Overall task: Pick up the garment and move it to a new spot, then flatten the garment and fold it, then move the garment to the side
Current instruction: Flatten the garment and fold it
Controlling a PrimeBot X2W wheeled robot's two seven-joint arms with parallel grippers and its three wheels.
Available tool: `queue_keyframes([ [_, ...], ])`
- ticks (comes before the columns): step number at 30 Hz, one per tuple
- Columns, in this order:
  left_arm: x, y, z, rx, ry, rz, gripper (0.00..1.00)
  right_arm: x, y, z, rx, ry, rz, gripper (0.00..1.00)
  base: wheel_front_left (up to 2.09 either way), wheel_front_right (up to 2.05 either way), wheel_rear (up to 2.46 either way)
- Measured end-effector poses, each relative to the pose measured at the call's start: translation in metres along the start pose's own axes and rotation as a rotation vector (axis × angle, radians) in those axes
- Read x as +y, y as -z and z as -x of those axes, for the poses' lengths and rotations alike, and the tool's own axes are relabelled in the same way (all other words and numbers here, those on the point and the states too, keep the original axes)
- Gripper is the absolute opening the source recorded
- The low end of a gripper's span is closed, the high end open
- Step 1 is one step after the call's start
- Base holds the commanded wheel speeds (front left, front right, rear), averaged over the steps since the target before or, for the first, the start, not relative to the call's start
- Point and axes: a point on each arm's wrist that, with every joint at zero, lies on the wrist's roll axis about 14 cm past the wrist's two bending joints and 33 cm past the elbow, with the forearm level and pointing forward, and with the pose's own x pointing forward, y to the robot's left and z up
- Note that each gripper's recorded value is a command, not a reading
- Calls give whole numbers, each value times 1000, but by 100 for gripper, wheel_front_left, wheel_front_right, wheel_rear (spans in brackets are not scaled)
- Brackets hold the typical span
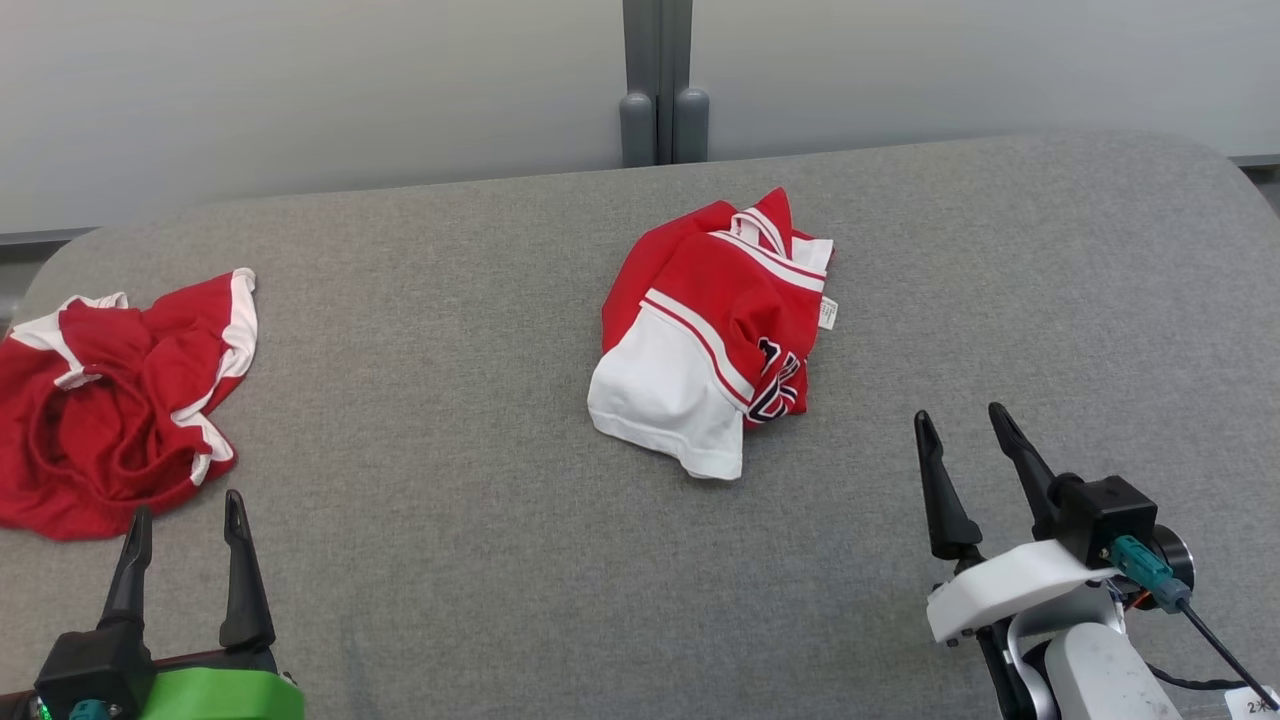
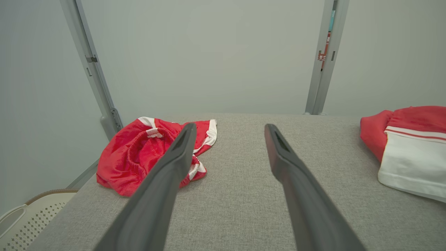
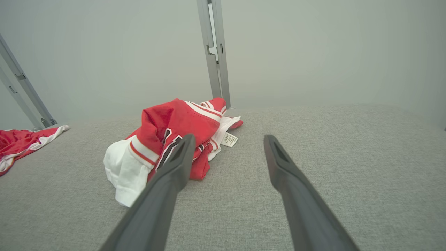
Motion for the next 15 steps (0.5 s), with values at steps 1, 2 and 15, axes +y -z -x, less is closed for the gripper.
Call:
queue_keyframes([
  [1,0,0,0,-1,0,-1,100,0,0,0,-1,0,0,100,0,0,0],
  [2,0,0,0,-1,0,-2,100,0,0,0,-1,0,0,100,0,0,0],
  [15,0,-2,0,-7,2,0,100,0,-2,3,-5,2,0,100,0,0,0],
])
